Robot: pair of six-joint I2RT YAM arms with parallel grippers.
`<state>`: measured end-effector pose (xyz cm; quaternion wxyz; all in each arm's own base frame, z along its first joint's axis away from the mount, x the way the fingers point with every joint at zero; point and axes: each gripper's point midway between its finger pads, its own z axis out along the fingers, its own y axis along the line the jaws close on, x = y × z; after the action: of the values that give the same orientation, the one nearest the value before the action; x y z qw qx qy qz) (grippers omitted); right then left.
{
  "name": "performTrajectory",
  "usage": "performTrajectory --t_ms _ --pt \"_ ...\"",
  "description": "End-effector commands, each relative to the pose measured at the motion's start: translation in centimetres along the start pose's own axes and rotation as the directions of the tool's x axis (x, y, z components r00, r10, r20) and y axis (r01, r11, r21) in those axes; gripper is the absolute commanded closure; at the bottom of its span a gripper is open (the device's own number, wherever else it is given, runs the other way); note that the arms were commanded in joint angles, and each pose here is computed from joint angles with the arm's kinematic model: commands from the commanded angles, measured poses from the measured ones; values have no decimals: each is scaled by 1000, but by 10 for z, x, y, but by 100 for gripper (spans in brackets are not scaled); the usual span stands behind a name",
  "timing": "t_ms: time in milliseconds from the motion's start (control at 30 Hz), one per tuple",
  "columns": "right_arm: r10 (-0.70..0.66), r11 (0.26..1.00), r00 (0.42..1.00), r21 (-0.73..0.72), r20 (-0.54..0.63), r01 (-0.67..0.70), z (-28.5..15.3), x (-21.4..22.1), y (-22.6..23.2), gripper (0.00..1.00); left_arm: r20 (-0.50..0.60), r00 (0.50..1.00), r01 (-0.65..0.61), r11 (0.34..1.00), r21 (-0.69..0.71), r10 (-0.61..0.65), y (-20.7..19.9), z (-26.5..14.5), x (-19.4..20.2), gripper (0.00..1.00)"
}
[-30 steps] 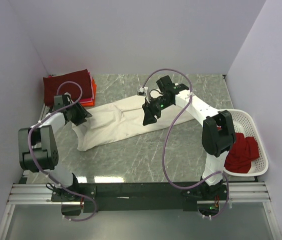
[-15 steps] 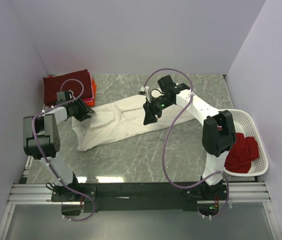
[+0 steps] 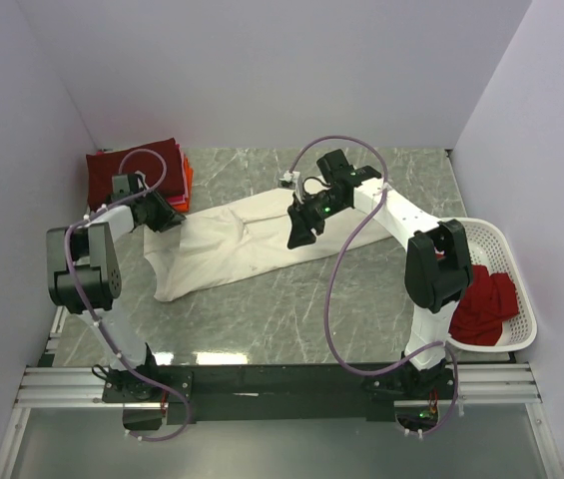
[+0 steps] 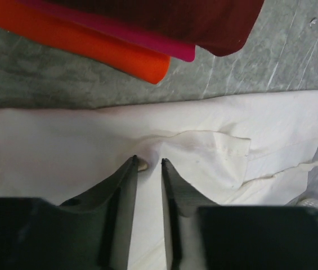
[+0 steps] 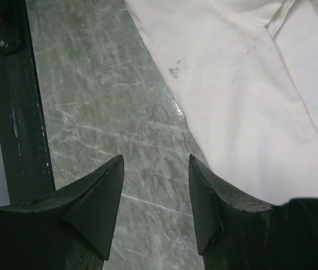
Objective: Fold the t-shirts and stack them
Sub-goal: Fold the tshirt
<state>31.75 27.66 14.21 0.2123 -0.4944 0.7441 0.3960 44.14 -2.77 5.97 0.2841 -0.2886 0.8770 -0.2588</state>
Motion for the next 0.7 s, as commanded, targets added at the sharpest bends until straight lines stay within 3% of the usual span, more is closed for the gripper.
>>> performTrajectory --t_ms 0,300,667 --pt "-12 1000 999 -21 39 13 -10 -9 6 43 -13 999 -31 999 32 31 -9 3 -6 74" --pt "-4 1000 999 -16 49 5 -15 -9 3 43 -34 998 -54 994 90 58 -20 6 -7 99" --pt "-1 1000 999 -17 47 2 -14 -8 2 43 111 974 -211 969 128 197 -55 -36 -38 99"
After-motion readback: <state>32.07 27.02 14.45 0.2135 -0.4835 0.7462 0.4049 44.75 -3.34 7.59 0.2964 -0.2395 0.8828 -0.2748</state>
